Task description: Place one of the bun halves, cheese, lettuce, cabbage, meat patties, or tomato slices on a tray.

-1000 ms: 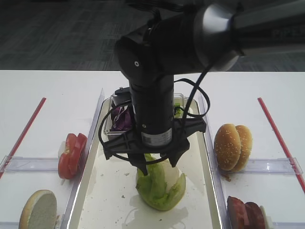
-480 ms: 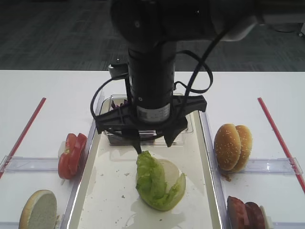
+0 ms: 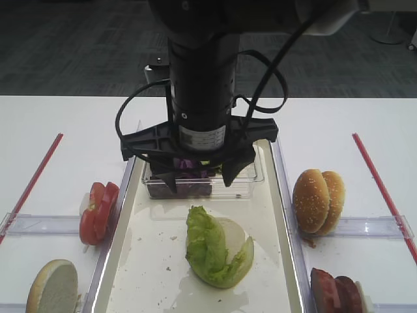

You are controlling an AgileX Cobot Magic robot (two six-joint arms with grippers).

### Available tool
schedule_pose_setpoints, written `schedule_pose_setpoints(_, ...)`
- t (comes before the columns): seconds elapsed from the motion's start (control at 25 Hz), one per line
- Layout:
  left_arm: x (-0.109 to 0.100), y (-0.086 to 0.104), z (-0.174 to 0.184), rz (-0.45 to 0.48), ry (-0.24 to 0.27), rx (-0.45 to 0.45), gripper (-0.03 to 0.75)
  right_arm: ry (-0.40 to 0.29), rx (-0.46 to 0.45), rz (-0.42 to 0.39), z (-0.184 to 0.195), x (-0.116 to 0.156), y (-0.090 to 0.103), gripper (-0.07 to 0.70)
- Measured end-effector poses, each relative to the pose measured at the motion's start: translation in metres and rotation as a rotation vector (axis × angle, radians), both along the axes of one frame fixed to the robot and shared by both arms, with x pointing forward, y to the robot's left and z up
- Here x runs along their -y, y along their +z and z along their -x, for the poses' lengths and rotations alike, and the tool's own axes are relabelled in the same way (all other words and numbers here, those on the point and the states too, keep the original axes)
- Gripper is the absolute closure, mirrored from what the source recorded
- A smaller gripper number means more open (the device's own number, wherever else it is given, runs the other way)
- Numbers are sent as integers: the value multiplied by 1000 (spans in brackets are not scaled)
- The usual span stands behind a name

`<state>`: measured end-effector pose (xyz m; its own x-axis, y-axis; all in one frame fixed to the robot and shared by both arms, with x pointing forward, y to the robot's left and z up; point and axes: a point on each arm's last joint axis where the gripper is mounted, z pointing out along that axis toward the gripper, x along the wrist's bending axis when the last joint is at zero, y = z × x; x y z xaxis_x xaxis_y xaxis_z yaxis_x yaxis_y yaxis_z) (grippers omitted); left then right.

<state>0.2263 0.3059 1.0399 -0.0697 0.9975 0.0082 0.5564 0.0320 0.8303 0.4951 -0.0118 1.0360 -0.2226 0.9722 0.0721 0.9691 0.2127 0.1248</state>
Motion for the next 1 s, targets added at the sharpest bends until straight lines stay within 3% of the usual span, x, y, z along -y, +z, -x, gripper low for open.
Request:
schedule_pose_setpoints(0.2,0,0,0,0,0,0,44,-50,-37,-37,-5,5,1,47)
schedule_pose_setpoints(0.52,0,0,0,0,0,0,44,-75,10,-41,-7,14,15,39)
schedule_pose_setpoints(0.76,0,0,0,0,0,0,44,-75,27,-24,-10,17,15,38)
schedule_pose_setpoints(1.0,0,0,0,0,0,0,44,-102,9,-42,-29,38,15,38)
